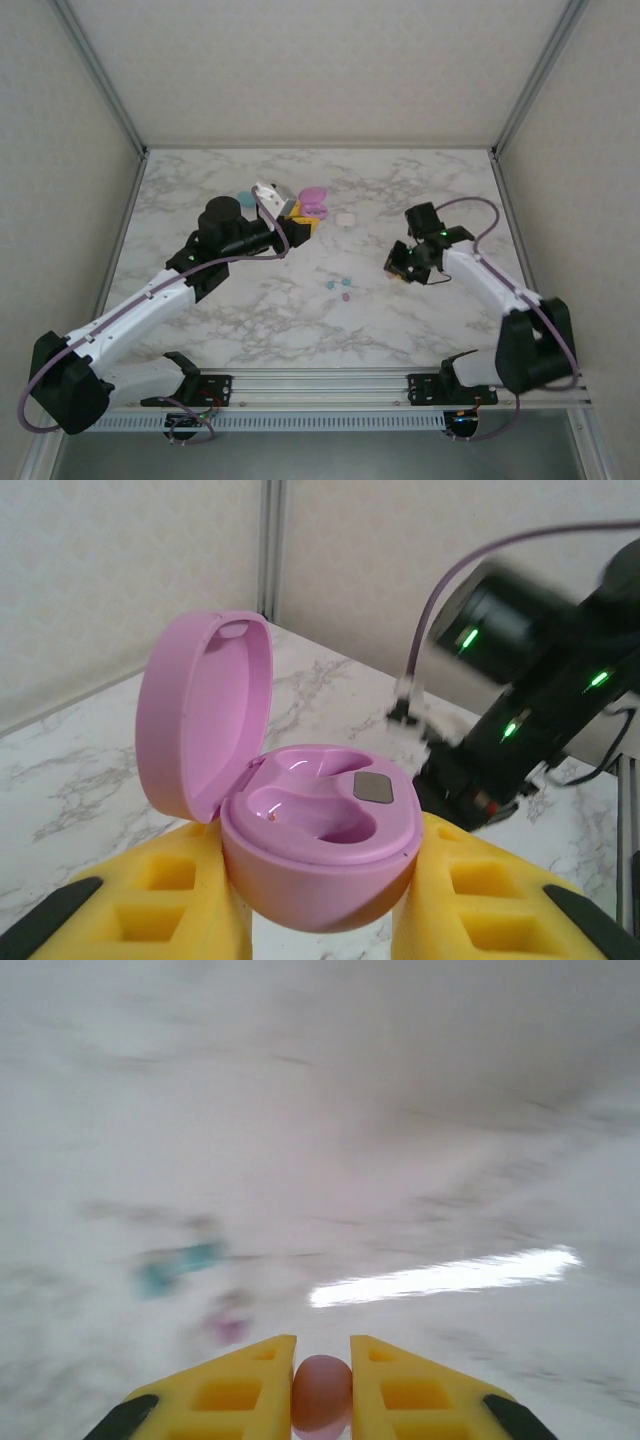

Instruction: Insert the wireless bluetooth earbuds into the charging case

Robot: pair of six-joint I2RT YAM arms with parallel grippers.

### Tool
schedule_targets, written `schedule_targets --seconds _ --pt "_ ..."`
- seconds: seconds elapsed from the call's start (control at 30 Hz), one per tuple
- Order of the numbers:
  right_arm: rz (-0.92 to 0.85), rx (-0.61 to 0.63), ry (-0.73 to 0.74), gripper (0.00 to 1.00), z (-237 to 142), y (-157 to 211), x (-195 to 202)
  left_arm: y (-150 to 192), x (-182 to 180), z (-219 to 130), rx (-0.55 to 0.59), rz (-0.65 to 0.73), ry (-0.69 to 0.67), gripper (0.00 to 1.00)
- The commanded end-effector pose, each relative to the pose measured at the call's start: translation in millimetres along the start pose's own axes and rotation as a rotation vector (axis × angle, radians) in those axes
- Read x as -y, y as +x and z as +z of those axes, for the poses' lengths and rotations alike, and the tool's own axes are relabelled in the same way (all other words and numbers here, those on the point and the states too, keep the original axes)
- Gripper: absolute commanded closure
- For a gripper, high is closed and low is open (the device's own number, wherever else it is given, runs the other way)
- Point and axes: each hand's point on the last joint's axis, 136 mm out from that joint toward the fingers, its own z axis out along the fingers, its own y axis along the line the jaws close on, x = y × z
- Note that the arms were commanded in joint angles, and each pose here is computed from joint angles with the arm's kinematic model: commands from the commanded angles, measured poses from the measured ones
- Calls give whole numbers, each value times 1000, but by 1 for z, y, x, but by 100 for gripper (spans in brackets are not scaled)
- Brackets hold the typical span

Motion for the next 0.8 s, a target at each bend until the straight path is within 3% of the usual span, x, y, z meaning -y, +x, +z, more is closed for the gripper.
schedule_targets --seconds 0.0,0.23,0.5,0.77 --pt "-165 54 -391 82 -58 -8 -88 -16 -7 1 55 -4 -20 84" --pt "-321 -62 -749 82 -130 9 -165 -18 -8 6 76 -14 -9 84" --pt "-375 -129 -920 81 -169 18 -195 -19 -3 7 107 11 25 84" --pt "-362 -246 -1028 81 -180 22 -208 -17 6 6 122 85 59 84"
